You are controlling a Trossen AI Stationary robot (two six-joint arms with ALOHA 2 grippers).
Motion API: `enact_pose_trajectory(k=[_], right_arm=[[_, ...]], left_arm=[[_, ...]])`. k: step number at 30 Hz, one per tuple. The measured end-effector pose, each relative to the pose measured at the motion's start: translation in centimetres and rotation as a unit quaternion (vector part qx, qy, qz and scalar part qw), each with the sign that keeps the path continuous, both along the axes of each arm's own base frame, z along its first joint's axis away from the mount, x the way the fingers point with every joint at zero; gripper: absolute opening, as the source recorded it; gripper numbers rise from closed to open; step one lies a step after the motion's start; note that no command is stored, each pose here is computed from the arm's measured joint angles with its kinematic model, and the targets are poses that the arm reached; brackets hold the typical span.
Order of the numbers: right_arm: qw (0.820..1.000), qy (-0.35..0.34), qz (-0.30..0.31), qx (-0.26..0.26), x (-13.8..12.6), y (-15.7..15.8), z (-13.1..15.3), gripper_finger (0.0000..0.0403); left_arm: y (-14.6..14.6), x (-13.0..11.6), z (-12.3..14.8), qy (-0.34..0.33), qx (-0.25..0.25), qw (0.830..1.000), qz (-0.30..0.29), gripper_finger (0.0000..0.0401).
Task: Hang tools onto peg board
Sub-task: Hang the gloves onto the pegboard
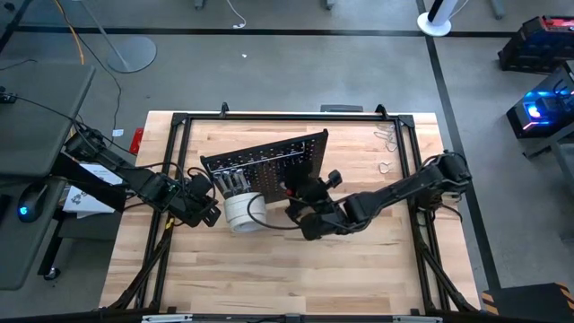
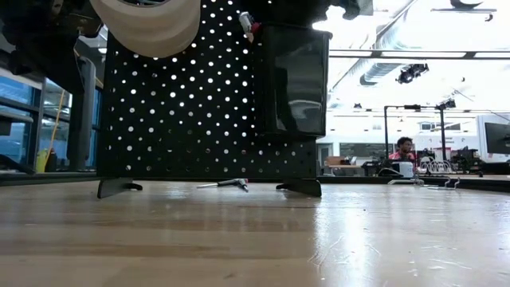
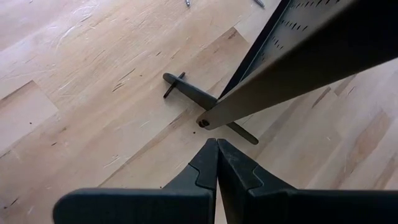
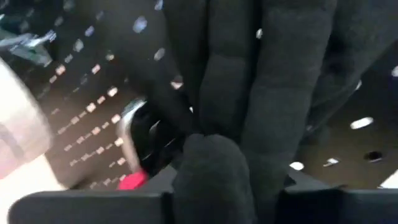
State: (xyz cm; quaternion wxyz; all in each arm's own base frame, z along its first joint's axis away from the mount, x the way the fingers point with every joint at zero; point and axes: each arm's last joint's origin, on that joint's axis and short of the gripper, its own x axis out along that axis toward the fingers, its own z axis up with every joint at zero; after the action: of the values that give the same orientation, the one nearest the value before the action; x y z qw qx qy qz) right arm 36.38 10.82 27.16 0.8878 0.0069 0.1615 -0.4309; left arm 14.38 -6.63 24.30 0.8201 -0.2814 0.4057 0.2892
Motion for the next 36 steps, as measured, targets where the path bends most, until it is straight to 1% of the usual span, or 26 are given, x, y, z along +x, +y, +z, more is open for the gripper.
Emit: enact_pose_trajectory(k=[5,10,14,16,20,23,30,36], right_arm=[[0.998,0.004,0.032,0.045,0.1,0.2,-0.2,0.0140],[0.998,0.005,0.041,0.051,-0.1,0.4,0.1,0.0203],[0.998,-0.001,0.045,0.053,-0.6,0.3,1.0,0.0232],[0.997,-0.004,0.051,0.054,-0.9,0.2,1.6,0.0237],[0.991,0.001,0.091,0.094,-1.3,0.2,2.4,0.0240],[0.989,0.004,0.102,0.103,-1.7,0.2,2.9,0.0240],[0.986,0.028,0.144,0.083,-2.9,0.8,4.2,0.0240],[0.985,0.050,0.151,0.073,-4.4,0.9,5.0,0.0240]], left_arm=[[0.0,0.0,0.0,0.000,0.000,1.000,0.000,0.0000],[0.0,0.0,0.0,0.001,0.002,1.000,-0.003,0.0000],[0.0,0.0,0.0,0.002,0.003,1.000,-0.003,0.0000],[0.0,0.0,0.0,0.002,0.004,1.000,-0.003,0.0000],[0.0,0.0,0.0,0.003,0.005,1.000,-0.003,0.0000],[0.0,-0.1,-0.1,0.005,0.006,1.000,-0.003,0.0000],[0.1,-0.2,-0.1,0.014,0.002,1.000,0.004,0.0000],[0.2,-0.9,-0.4,0.065,-0.017,0.998,-0.005,0.0000]])
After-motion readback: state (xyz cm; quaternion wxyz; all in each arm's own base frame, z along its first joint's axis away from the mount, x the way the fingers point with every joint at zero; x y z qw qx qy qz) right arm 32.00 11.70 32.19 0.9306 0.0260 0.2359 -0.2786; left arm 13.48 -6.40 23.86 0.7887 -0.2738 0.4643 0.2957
